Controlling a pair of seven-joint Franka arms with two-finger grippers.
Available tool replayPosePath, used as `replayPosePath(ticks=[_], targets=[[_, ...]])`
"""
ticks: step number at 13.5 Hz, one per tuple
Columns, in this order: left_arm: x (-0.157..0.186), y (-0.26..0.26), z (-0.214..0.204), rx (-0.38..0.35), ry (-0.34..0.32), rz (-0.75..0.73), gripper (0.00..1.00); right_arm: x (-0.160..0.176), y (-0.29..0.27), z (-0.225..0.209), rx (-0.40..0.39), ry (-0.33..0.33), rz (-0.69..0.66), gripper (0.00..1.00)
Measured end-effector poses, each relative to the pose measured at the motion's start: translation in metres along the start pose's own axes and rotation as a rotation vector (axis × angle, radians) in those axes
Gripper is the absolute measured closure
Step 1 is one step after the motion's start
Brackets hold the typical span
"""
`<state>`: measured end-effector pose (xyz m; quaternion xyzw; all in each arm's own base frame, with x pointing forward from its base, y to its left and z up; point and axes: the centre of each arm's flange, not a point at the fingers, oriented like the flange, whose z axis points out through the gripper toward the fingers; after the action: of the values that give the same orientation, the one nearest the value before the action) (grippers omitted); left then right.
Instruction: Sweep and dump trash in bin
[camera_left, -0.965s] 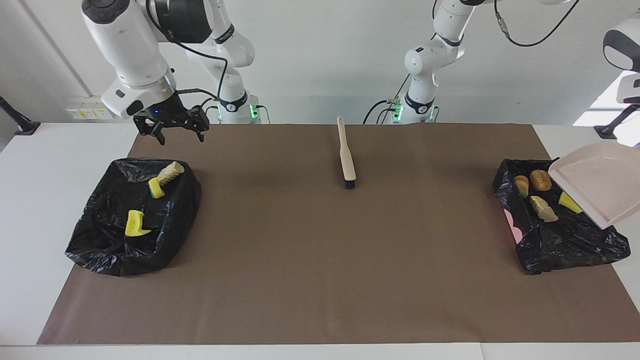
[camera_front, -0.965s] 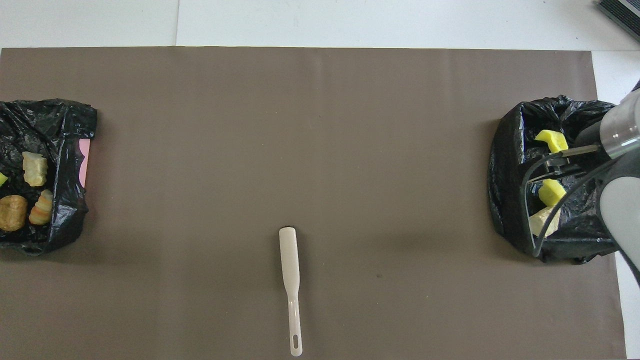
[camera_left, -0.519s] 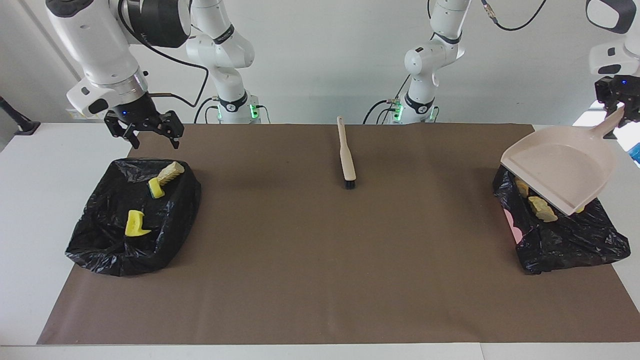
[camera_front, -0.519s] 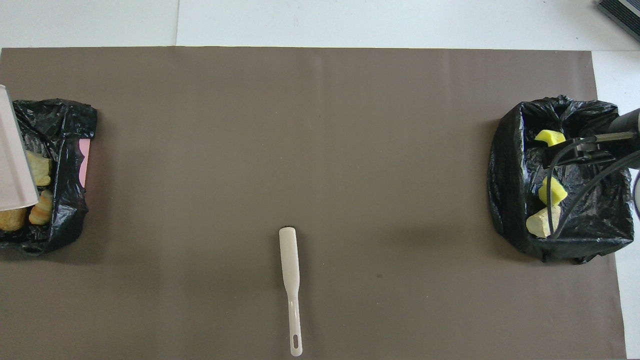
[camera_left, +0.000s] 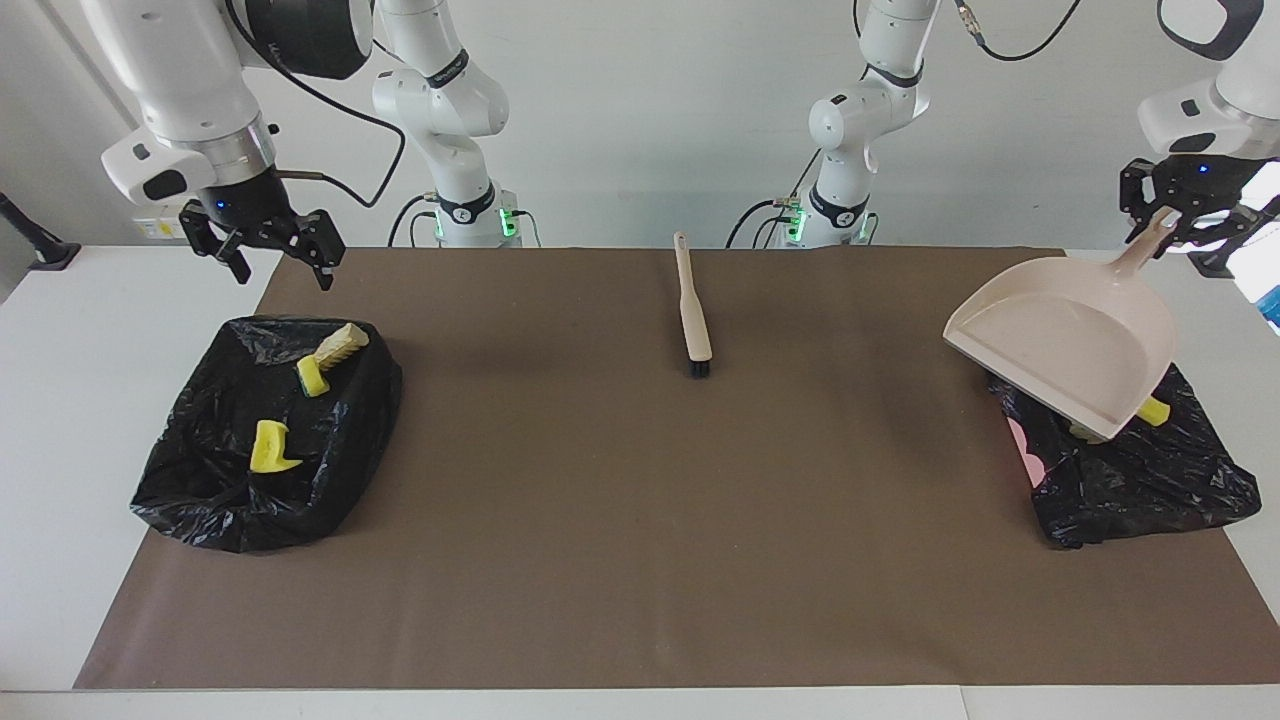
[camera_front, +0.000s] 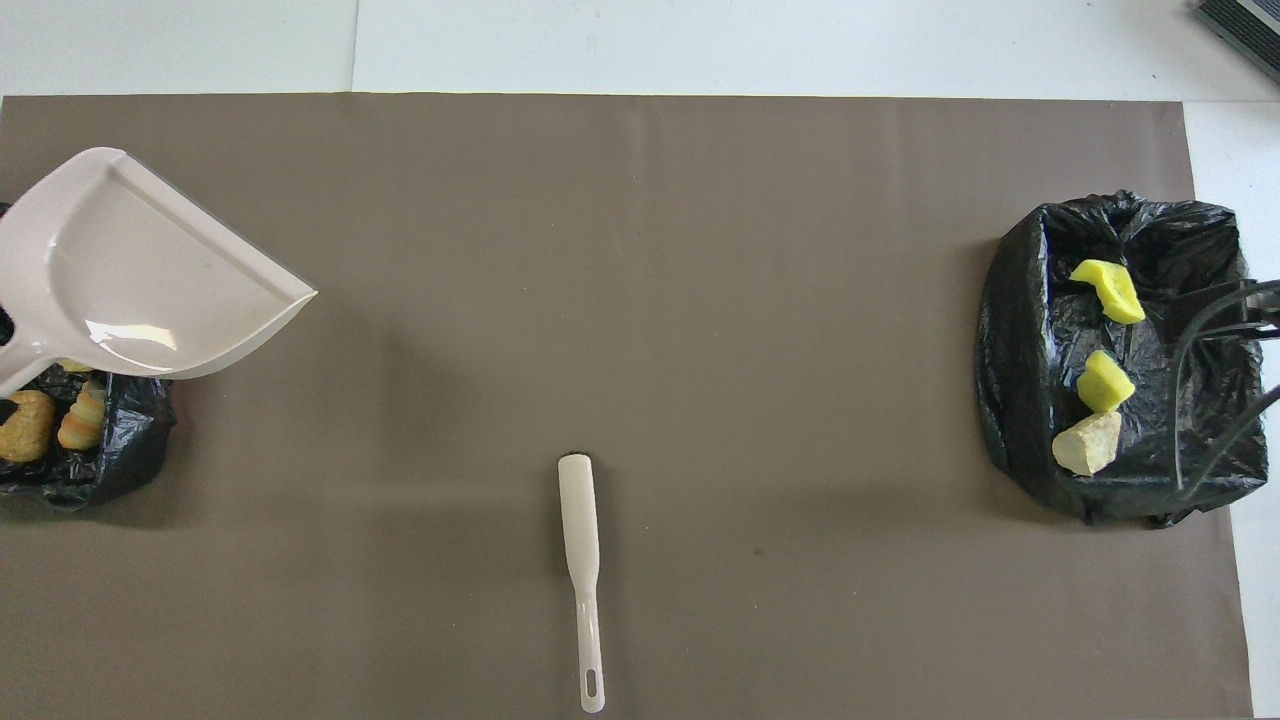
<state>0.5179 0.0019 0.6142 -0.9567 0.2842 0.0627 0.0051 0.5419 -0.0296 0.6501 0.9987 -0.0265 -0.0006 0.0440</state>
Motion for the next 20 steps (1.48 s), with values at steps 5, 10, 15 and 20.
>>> replayPosePath(ticks=[5, 10, 15, 20], targets=[[0.080, 0.140, 0.038, -0.073, 0.111, -0.155, 0.69, -0.004, 0.008, 0.005, 0.003, -0.039, 0.021, 0.00], [0.139, 0.253, 0.091, -0.135, 0.195, -0.260, 0.69, -0.010, 0.004, 0.004, 0.004, -0.071, 0.014, 0.00], [0.211, 0.328, 0.202, -0.209, 0.214, -0.305, 0.69, -0.011, -0.008, 0.004, 0.044, -0.074, -0.005, 0.00], [0.217, 0.316, 0.208, -0.136, 0.230, -0.275, 0.69, -0.011, -0.010, 0.003, 0.053, -0.074, -0.009, 0.00]])
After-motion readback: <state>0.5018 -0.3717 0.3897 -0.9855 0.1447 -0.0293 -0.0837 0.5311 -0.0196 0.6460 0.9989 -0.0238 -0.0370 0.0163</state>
